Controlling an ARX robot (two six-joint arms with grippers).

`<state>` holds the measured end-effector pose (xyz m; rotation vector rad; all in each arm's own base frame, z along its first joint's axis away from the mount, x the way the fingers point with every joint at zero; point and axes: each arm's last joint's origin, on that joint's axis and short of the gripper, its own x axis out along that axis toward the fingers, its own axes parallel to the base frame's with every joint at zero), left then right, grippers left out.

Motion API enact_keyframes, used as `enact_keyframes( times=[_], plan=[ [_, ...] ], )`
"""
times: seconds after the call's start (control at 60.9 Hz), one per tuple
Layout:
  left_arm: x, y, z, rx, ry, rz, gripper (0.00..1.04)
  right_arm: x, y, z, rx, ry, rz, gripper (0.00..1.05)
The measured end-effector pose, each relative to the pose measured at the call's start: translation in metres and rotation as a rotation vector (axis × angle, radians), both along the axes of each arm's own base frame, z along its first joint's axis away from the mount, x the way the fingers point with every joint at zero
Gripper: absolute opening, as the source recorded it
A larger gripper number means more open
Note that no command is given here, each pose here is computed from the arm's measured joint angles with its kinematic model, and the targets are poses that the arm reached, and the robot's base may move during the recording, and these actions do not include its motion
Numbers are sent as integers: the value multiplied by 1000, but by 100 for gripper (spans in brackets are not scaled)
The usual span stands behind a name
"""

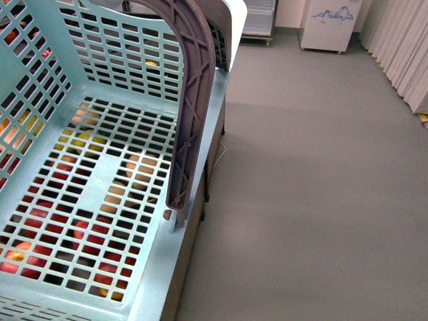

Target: Pick mango and avocado into basket

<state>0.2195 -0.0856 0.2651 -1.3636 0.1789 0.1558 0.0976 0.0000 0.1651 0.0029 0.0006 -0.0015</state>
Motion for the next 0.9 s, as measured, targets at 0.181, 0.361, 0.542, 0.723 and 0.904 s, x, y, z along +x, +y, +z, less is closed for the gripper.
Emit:
enact_keyframes(
  times=[0.181, 0.361, 0.542, 0.723, 0.904],
  plan=[
    [0, 0, 0, 1, -1, 2, 6, 0, 0, 0, 0, 0, 0, 97],
    [0, 0, 0, 3, -2, 5, 6, 0, 0, 0, 0, 0, 0, 97],
    [0, 0, 1, 3, -3, 4, 6, 0, 0, 0, 0, 0, 1, 97],
    [-1, 0, 0, 4, -1, 3, 6, 0, 0, 0, 0, 0, 0, 97],
    [0, 0, 0, 3, 0, 2, 6, 0, 0, 0, 0, 0, 1, 97]
  ],
)
